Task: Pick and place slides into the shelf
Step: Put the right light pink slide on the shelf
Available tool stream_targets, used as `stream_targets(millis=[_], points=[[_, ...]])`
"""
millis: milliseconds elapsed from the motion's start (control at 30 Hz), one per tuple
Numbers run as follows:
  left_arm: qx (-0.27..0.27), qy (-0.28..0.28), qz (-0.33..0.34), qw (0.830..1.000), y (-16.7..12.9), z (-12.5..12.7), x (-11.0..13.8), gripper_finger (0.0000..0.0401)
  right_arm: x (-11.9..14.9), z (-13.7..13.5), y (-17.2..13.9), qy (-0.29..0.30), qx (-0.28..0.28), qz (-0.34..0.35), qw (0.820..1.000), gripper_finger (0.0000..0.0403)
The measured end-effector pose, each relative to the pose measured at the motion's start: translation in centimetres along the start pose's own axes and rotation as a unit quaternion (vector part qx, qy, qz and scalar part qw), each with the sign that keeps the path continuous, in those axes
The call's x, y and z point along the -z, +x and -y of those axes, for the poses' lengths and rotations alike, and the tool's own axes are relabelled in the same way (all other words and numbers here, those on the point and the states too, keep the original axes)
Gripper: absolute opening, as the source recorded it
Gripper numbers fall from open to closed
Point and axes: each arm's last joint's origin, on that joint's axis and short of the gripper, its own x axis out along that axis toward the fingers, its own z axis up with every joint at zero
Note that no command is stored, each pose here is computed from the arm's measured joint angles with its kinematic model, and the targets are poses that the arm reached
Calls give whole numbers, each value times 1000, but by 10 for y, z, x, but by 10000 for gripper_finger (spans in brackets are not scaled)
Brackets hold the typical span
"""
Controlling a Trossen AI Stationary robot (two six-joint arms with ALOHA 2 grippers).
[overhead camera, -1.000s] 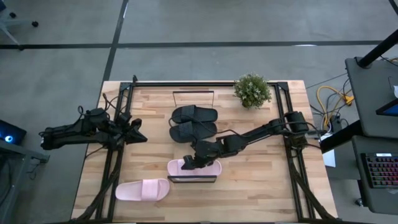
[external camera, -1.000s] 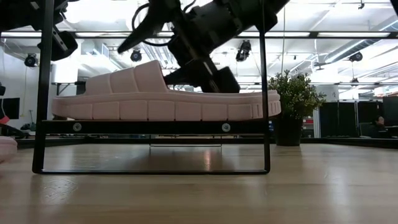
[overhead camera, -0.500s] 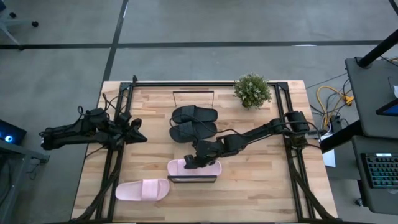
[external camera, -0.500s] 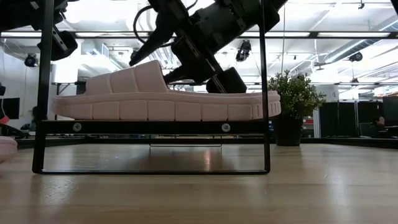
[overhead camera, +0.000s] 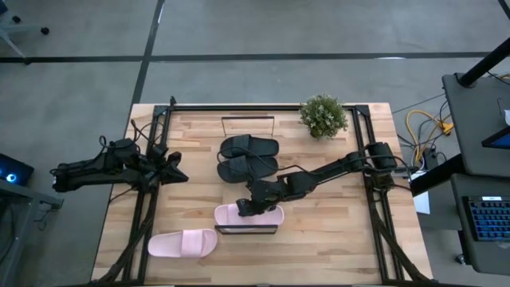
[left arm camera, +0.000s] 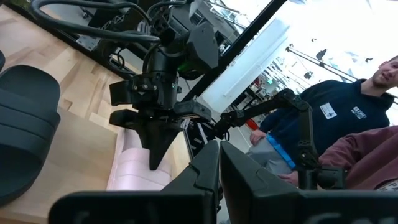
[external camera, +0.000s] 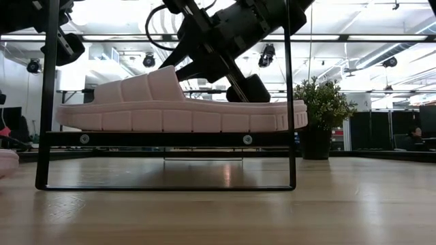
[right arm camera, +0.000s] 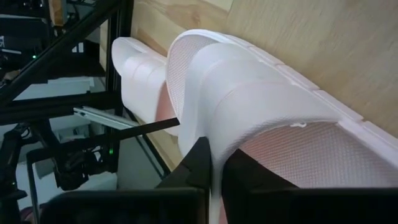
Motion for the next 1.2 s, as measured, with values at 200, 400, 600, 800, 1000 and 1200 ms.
stream_targets(millis=[200, 400, 600, 800, 1000, 1200], points=[[0, 0, 0, 1000, 0, 0, 0, 0, -1, -2, -4, 0, 1, 14, 1000, 10], [1, 1, 0, 1000, 0, 0, 0, 0, -1, -7, -9, 1, -5, 26, 1000, 10], [3, 1, -2, 1000, 0, 0, 0, 0, -3, -18, -25, -4, -18, 55, 998, 9], [3, 1, -2, 1000, 0, 0, 0, 0, -4, -25, -38, -14, -16, 72, 997, 9], [4, 0, -2, 1000, 0, 0, 0, 0, -6, -37, -58, -18, -39, 105, 994, 9], [7, 0, 1, 1000, 0, 1, -1, 0, -7, -54, -86, -31, -71, 137, 987, 9]])
